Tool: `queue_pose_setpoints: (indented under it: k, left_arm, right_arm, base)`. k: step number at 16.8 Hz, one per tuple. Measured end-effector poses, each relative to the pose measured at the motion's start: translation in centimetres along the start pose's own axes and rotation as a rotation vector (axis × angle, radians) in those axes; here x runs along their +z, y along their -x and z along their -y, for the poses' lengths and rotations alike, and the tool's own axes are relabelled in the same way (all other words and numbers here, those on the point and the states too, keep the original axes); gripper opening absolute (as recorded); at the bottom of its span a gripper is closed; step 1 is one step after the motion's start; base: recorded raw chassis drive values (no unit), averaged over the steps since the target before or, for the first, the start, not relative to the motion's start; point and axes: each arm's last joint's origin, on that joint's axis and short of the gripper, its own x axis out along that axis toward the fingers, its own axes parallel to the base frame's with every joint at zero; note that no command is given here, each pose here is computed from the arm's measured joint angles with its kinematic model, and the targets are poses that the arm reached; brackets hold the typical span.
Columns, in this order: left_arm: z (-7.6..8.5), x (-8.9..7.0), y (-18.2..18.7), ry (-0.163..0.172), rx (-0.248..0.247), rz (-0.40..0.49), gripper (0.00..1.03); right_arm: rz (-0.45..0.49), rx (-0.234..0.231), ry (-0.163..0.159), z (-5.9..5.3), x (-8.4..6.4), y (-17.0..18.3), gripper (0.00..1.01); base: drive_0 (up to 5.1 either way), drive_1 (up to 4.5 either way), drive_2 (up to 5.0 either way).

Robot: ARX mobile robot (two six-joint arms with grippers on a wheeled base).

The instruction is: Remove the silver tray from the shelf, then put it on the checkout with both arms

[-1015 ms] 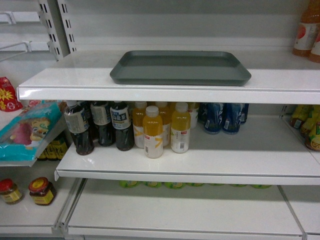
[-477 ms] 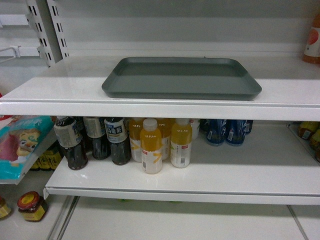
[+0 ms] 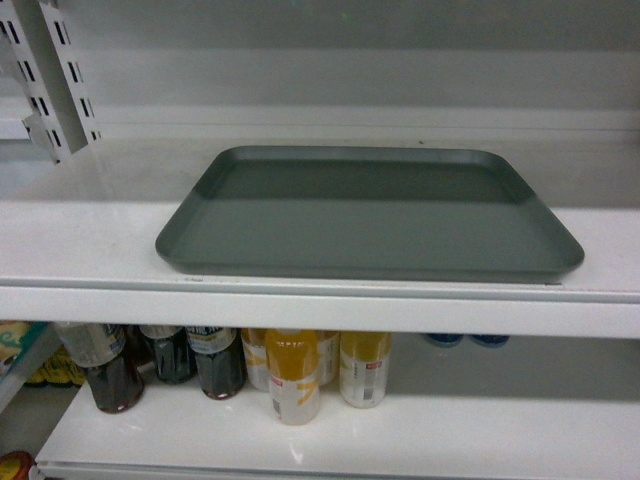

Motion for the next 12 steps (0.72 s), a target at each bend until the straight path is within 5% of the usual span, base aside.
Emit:
queue_pose_setpoints:
  k: [4,12]
  left_arm:
    - [0.00,-0.01,0.00,0.000,0.000,-0.001,0.98]
    - [0.00,-0.02,0.00,0.000,0.000,-0.002,0.98]
  right_arm:
    - [0.002,0.000,0.000,0.00,0.01,0.00,0.98]
    - [0.000,0.000,0.000,0.00,0.00,0.00,0.98]
  base:
    - [0.0,4.34,-4.3]
    - [0.0,0.00,0.0]
